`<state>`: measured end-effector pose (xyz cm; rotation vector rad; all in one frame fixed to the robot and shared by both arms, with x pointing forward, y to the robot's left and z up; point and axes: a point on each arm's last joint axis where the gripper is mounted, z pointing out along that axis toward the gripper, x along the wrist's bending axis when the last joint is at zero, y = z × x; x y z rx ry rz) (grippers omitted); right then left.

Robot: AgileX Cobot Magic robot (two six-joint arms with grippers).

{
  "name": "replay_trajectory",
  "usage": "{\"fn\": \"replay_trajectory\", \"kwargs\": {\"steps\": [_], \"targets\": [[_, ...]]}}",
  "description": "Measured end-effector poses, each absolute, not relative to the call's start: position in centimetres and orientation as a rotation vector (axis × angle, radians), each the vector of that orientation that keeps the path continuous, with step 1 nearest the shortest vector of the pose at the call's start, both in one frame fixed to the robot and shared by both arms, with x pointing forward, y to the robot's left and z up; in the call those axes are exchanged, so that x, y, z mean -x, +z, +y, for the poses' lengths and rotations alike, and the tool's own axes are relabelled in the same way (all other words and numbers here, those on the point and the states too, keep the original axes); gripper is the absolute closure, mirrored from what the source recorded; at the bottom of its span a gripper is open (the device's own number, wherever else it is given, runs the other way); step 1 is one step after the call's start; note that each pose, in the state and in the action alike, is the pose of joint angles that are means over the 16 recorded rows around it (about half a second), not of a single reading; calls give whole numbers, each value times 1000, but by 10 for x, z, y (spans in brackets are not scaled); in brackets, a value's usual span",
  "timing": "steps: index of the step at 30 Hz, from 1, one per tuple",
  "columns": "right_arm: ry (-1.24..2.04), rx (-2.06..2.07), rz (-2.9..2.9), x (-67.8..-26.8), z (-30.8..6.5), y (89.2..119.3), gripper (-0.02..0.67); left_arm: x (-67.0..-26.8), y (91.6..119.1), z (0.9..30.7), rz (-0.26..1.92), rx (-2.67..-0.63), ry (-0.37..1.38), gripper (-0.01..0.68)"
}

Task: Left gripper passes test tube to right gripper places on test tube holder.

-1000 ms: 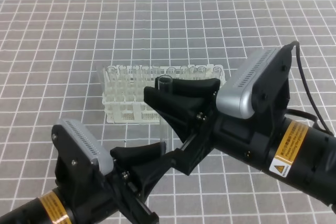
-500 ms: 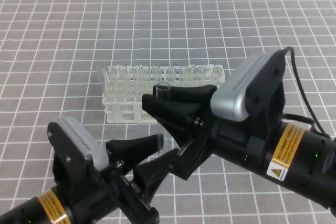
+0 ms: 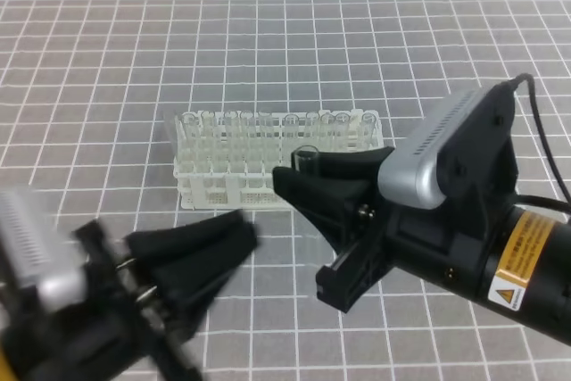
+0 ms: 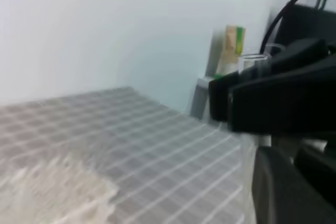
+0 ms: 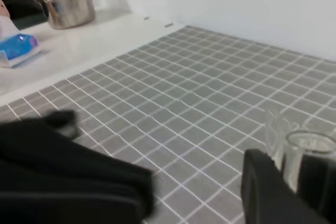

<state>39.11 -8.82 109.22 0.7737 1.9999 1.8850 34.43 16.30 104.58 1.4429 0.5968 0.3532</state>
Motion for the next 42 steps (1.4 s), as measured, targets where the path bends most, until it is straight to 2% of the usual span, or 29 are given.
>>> {"fn": "replay_trajectory", "kwargs": {"steps": [5,16,30,35,42], "targets": [[1850,-786,2018,-390,-92,1093,548,-326,1056,190,619,-1477,391,655],[1823,-796,2036,-389,-93,1091,548,-294,1041,239,730,-1579,409,673],[1817,-798,2040,-390,-93,1091,548,-288,979,243,772,-1562,336,673],[1817,-797,2040,-390,-93,1091,548,-287,969,243,776,-1579,334,673],[1815,-791,2041,-390,-93,1091,548,-287,968,243,780,-1590,335,673]]}}
